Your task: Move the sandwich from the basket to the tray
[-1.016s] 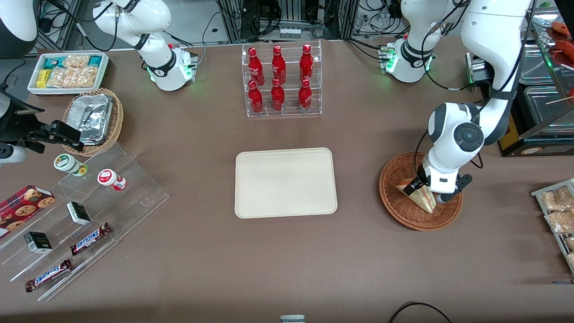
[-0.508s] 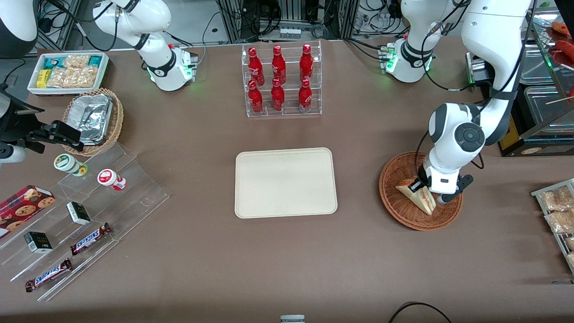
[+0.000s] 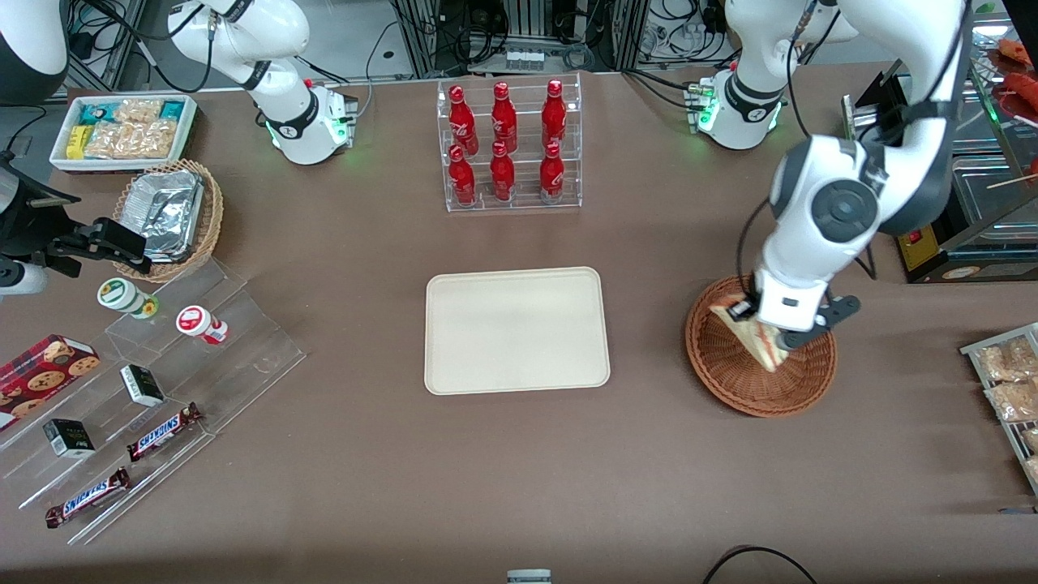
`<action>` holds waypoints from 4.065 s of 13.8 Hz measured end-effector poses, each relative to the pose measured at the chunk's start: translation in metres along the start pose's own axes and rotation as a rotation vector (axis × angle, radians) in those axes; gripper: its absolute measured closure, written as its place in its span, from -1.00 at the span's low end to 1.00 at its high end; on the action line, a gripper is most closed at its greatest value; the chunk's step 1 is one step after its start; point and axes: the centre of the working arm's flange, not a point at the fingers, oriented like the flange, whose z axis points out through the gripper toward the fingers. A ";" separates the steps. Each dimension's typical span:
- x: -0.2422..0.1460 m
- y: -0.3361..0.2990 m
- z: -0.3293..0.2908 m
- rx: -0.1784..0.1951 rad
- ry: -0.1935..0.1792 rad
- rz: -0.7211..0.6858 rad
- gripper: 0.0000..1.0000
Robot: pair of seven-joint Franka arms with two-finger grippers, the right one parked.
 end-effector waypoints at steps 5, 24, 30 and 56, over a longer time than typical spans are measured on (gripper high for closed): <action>-0.076 0.108 -0.014 -0.020 0.022 0.202 0.71; -0.224 0.298 0.108 -0.087 -0.033 0.490 0.71; -0.224 0.306 0.130 -0.092 -0.022 0.525 0.71; -0.018 0.078 -0.129 -0.020 0.021 0.262 -1.00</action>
